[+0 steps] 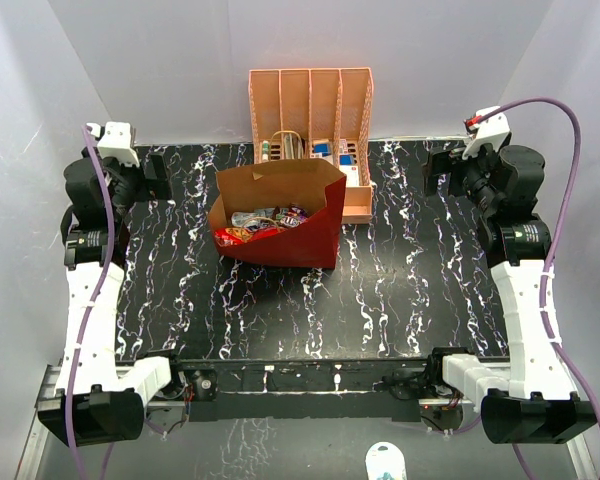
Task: Place the snacks into the paper bag
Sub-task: Reset both arms
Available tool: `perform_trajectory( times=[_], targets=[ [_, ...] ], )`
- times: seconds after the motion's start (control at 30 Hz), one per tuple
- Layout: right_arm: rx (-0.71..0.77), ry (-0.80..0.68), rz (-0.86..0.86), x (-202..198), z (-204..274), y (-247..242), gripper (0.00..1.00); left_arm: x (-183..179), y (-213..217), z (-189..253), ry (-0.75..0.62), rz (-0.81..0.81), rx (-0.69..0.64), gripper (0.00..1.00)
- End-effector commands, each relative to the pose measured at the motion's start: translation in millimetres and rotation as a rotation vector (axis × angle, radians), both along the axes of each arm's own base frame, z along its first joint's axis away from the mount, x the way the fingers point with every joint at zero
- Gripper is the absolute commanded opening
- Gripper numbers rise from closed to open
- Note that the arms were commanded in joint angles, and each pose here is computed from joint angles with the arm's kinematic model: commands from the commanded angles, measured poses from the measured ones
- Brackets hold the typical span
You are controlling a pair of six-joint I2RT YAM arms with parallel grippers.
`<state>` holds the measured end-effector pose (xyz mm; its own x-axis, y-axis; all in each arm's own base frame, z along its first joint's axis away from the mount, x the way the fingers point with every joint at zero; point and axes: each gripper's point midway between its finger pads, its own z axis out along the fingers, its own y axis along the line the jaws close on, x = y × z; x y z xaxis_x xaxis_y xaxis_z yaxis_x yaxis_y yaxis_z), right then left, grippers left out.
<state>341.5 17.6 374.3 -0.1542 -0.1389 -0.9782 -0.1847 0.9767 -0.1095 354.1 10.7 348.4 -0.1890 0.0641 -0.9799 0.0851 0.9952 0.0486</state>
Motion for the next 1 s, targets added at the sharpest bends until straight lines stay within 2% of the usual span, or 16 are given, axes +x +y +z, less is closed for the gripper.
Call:
perform_trajectory(
  times=[0.0,0.97],
  targets=[
    [0.015,-0.062,0.012,-3.1,23.8,3.0,0.98,-9.9,0.6,15.8,-0.038,-0.016,0.047,0.98],
    [0.031,-0.009,0.026,9.9,-1.2,5.7,0.98,-2.6,10.9,-12.8,0.03,0.043,0.034,0.98]
  ],
)
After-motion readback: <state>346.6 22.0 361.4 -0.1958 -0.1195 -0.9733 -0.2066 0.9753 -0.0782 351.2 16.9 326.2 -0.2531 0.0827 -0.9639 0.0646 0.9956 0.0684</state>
